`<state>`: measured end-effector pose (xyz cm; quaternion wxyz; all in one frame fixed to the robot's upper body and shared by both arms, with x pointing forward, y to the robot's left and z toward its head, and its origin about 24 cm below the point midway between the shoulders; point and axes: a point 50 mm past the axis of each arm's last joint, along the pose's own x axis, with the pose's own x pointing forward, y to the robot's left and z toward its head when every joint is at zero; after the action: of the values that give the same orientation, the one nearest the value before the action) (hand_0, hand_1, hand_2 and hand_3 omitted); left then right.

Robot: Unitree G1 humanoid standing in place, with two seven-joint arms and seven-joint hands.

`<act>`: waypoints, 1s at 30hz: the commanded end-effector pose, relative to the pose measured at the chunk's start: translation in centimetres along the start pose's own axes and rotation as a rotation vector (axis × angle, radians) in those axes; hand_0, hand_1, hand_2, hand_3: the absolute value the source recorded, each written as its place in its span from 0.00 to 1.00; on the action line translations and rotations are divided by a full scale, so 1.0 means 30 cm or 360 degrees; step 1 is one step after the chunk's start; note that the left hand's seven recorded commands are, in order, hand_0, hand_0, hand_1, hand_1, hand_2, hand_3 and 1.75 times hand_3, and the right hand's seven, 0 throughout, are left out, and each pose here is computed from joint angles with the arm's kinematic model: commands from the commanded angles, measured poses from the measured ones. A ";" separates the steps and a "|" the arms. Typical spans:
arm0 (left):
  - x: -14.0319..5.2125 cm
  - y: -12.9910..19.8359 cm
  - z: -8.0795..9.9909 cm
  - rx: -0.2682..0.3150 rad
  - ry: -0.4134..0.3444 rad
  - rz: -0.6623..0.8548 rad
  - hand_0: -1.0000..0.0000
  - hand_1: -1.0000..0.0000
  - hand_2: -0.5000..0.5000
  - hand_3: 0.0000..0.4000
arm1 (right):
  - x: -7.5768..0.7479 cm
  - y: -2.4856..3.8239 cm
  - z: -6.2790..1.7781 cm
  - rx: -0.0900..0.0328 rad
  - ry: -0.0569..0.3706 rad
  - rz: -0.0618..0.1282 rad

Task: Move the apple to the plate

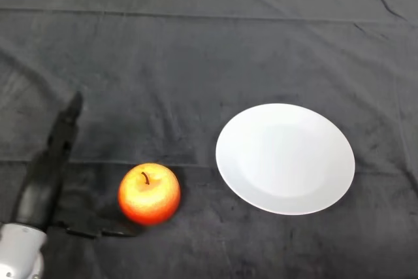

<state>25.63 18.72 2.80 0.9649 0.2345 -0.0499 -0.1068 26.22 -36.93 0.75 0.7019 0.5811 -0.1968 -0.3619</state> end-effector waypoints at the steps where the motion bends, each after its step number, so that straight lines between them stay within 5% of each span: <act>1: 0.017 -0.013 0.026 0.0043 -0.0035 -0.0045 1.00 1.00 0.50 0.00 | 0.014 0.023 0.036 -0.0028 -0.0042 0.0034; 12: 0.029 -0.056 0.029 0.0059 -0.0029 -0.0174 1.00 1.00 0.50 0.00 | 0.014 0.023 0.036 -0.0029 -0.0042 0.0033; 13: 0.029 -0.056 0.030 0.0061 -0.0029 -0.0181 0.47 0.88 0.30 0.53 | 0.014 0.023 0.036 -0.0029 -0.0042 0.0033; 14: 0.029 -0.055 0.030 0.0063 -0.0029 -0.0185 0.00 0.31 0.35 1.00 | 0.014 0.023 0.036 -0.0029 -0.0042 0.0033; 15: 0.030 -0.054 0.031 0.0064 -0.0029 -0.0188 0.00 0.00 0.50 1.00 | 0.014 0.023 0.036 -0.0029 -0.0042 0.0032; 30: 0.051 -0.016 0.083 0.0117 -0.0101 -0.0097 0.00 0.00 0.50 1.00 | 0.014 0.023 0.036 -0.0029 -0.0042 0.0032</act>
<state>26.45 16.52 3.89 0.9584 0.2426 -0.0612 -0.1376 26.22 -36.93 0.75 0.7018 0.5811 -0.1965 -0.3621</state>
